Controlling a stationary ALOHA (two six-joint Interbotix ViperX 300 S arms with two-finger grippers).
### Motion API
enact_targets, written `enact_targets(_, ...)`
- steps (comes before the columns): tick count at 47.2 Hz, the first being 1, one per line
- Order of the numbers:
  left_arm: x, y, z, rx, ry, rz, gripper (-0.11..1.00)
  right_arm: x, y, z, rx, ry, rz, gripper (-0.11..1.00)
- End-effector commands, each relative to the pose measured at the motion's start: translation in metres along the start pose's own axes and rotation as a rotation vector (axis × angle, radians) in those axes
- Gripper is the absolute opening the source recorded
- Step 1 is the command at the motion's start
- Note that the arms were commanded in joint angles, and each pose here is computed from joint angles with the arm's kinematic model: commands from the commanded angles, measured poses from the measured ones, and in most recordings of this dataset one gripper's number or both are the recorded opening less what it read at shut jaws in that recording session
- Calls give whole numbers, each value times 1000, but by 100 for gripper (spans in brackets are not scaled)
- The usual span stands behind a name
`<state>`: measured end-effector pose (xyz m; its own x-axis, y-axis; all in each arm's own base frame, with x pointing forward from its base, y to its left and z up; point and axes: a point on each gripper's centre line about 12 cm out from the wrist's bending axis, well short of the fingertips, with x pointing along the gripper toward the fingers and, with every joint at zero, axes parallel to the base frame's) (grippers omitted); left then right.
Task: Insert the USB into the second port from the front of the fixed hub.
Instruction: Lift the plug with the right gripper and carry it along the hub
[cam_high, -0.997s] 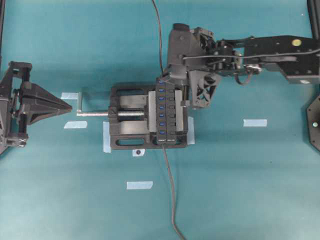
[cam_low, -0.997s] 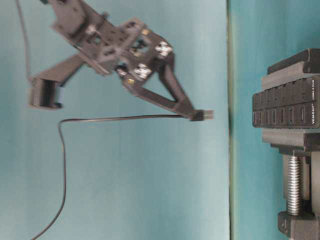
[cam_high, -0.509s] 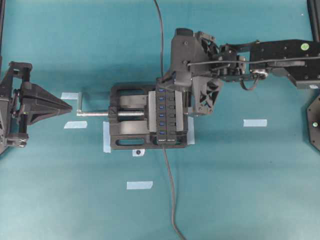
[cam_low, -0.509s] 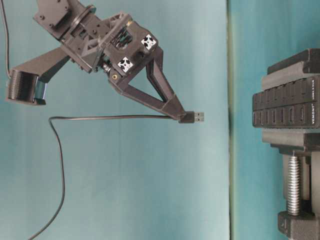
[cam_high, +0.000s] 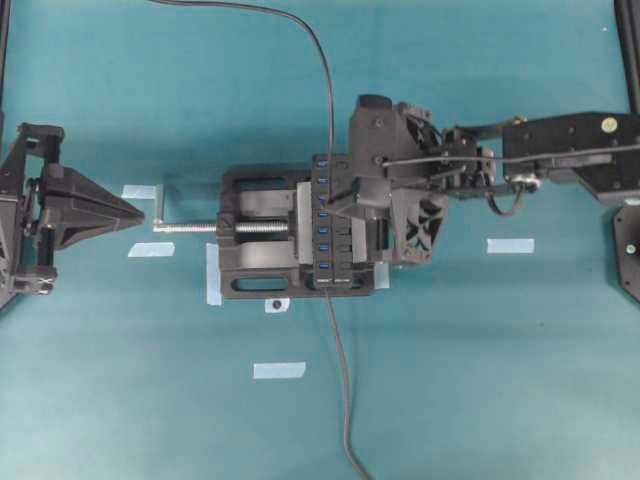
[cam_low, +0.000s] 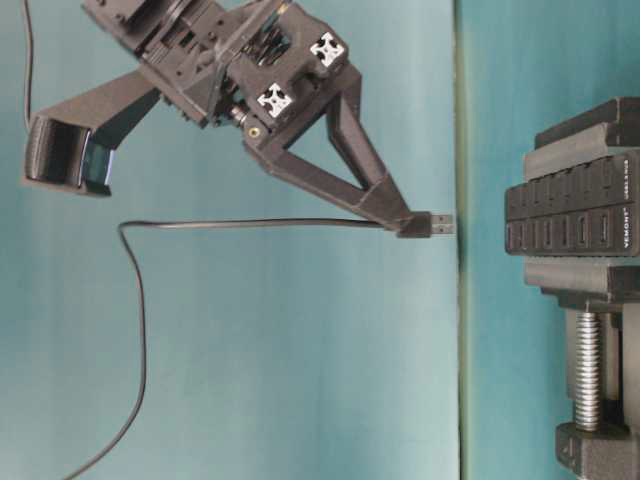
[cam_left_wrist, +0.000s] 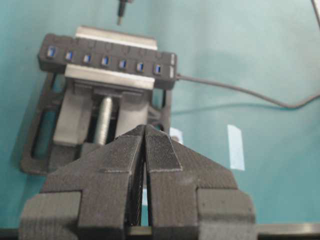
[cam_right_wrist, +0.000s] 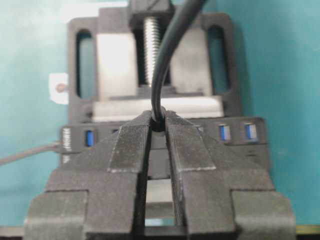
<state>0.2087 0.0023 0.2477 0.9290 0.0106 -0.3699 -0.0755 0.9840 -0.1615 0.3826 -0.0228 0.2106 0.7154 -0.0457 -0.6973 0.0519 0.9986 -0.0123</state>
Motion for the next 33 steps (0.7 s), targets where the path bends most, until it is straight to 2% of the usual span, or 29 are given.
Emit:
enact_targets(1,0,-1,5,-1,-14,-1,0,-4,5,5,10,-29,11,9)
enact_targets(20,1,0,4,-4,-11,-1,0,16,17,-2,8,-8,32,9)
enact_targets(33,1,0,4,-2,-9,0,0,26,19,-8,30,1,35,9)
